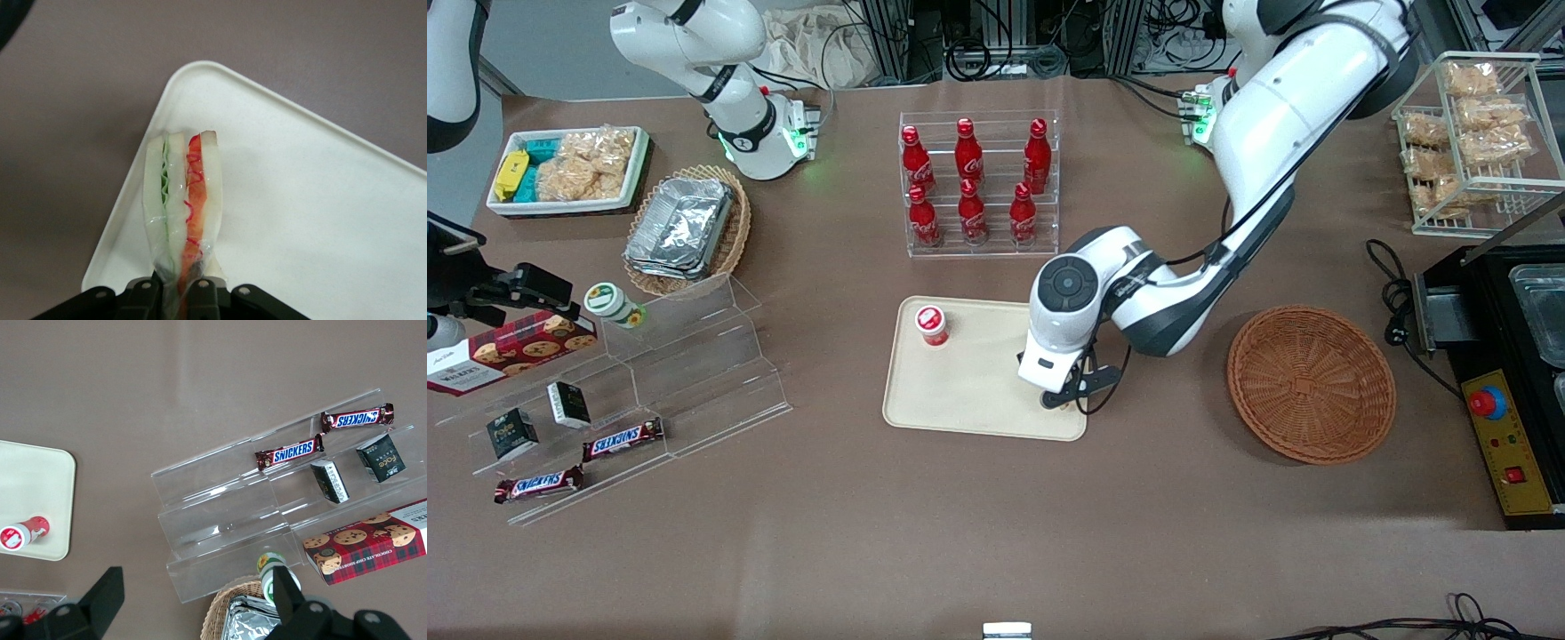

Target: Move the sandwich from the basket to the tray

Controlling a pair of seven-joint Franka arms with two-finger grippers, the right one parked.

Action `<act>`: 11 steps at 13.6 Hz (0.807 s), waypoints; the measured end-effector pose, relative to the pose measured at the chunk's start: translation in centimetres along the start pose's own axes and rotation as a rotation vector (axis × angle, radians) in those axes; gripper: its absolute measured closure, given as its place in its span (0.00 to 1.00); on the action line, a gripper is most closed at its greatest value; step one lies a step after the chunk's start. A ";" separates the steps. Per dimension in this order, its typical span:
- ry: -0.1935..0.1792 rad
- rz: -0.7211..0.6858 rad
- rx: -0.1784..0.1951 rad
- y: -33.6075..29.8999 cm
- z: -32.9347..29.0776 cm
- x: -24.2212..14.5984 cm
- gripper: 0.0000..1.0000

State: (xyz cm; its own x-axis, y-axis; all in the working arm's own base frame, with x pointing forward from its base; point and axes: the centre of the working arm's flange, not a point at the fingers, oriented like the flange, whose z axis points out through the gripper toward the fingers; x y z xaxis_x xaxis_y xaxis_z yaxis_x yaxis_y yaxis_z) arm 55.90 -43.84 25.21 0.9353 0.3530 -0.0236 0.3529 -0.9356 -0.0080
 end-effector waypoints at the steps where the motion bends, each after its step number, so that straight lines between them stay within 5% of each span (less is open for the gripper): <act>1: -0.002 -0.003 -0.006 0.0 0.7 0.3 0.85; 4: 0.011 -0.022 -0.022 -0.5 1.6 1.6 0.75; 7: 0.025 -0.057 -0.046 0.1 0.6 1.8 0.43; 11: 0.123 -0.179 -0.062 -2.1 -10.7 5.4 0.01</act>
State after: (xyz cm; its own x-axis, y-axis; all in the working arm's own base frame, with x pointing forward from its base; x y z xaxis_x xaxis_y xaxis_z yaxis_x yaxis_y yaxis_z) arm 60.50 -39.99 35.76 0.8521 0.5147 0.0949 0.5112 -0.8574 0.0603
